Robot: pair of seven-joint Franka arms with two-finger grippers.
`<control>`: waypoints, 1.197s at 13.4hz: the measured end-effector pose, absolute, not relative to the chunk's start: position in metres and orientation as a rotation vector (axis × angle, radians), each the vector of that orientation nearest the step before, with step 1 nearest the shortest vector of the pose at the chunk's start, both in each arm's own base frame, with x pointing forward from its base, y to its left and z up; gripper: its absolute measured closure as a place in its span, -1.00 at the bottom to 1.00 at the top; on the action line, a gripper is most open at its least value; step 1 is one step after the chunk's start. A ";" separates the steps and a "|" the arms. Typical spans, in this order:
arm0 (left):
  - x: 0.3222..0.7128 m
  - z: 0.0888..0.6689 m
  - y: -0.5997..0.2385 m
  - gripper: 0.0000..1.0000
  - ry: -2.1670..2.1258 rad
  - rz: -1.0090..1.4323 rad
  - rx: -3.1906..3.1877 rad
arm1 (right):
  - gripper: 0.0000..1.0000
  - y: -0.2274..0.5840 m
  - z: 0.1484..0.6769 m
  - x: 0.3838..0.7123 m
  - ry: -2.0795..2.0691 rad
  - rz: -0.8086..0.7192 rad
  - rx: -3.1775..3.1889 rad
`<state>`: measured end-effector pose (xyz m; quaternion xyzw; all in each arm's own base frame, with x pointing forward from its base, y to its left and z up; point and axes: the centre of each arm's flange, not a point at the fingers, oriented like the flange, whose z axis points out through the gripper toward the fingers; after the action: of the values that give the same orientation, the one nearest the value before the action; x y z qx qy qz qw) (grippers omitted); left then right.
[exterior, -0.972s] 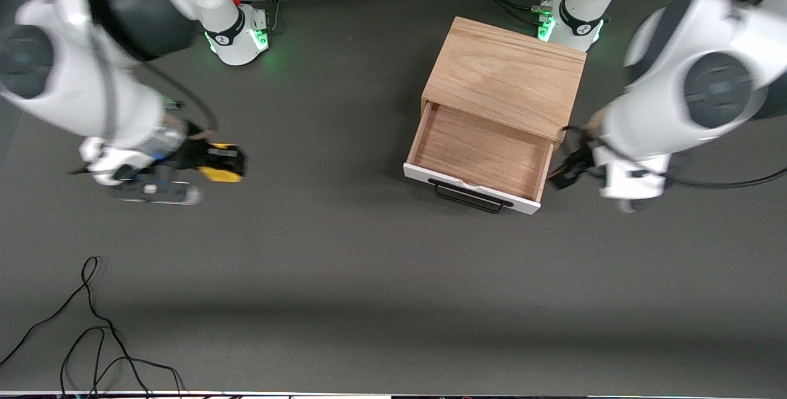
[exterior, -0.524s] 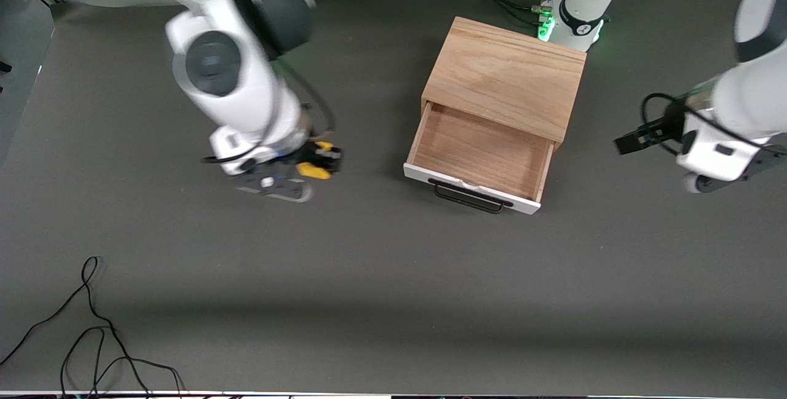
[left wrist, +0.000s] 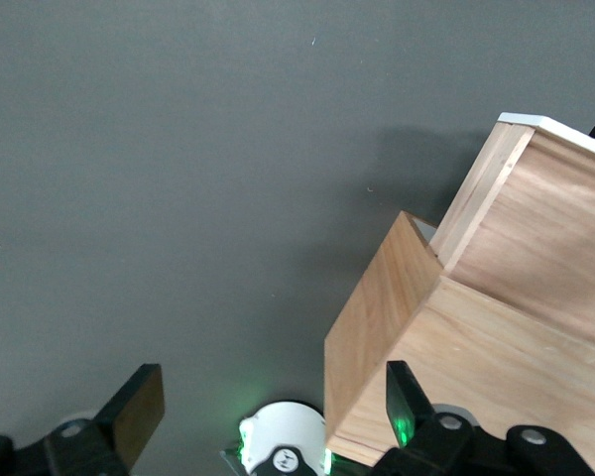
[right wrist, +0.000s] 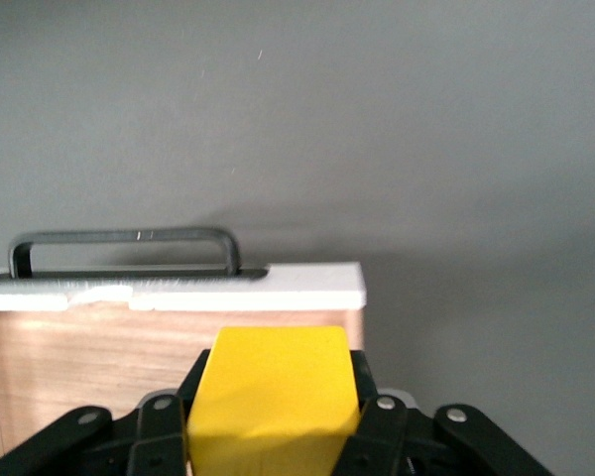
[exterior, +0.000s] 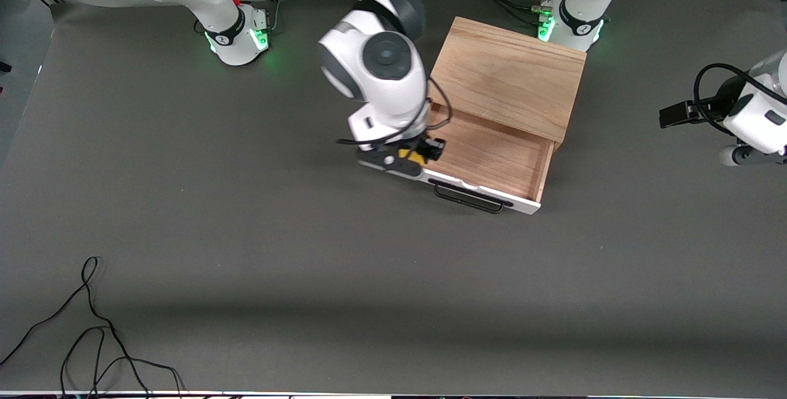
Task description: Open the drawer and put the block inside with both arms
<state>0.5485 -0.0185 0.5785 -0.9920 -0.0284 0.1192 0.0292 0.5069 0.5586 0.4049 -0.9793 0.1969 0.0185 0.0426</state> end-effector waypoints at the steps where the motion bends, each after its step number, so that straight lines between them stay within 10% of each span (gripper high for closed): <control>1: 0.544 0.576 -0.018 -1.00 -0.054 0.353 -3.055 | -0.10 0.571 0.393 0.499 0.618 0.059 -2.987; 16: 0.541 0.575 -0.021 -1.00 0.068 0.164 -3.089 | -0.10 0.613 0.298 0.476 0.707 0.083 -2.950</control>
<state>0.5412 -0.0211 0.5752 -0.9981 0.0221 0.0531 0.0239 0.4764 0.6134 0.2984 -0.9707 0.2326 0.0274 0.0535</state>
